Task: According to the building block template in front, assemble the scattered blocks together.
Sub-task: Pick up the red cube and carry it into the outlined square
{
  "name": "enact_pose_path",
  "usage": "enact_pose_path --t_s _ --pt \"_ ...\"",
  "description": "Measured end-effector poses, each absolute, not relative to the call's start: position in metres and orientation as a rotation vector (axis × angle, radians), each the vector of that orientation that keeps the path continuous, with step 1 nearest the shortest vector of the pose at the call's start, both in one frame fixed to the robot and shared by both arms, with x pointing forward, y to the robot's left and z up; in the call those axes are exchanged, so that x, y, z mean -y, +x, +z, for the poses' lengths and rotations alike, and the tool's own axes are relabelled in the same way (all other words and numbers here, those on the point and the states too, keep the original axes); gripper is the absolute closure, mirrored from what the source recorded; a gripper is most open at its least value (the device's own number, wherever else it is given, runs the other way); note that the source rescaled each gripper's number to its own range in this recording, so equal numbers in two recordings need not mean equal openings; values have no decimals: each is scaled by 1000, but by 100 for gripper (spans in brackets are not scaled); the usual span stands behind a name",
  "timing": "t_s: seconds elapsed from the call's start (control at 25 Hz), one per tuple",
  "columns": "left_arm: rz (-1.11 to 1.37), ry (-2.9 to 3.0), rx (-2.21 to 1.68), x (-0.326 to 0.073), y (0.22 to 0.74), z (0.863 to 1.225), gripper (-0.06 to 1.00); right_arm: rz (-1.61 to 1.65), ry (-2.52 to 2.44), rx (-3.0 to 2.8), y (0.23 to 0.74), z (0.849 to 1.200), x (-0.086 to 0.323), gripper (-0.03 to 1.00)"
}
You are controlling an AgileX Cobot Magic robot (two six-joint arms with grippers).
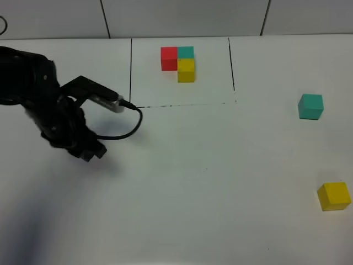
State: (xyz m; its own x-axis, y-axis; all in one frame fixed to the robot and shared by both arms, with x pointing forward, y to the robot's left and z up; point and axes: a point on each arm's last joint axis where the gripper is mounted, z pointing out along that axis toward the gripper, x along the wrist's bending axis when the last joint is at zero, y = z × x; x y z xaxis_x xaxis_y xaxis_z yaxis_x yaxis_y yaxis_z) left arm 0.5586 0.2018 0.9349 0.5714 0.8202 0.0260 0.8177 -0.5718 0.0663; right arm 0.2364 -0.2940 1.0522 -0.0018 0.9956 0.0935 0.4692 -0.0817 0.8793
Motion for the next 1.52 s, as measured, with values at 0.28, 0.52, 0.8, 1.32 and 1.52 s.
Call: enact_pose_path --t_s 0.28,0.52,0.8,1.32,1.52 --pt "129 2994 -945 -140 584 951 94 1024 1622 -1536 236 1052 294 22" --pt "138 3121 -642 -86 598 940 94 1024 1622 -1536 236 1052 294 22" --pt "134 3171 -391 -44 613 929 94 1025 1623 -1536 236 1052 294 22" --pt "137 3195 -247 -21 635 907 94 1025 1623 -1536 236 1052 294 22" --pt "119 3207 -223 -20 636 892 94 1025 1623 -1536 236 1052 294 22"
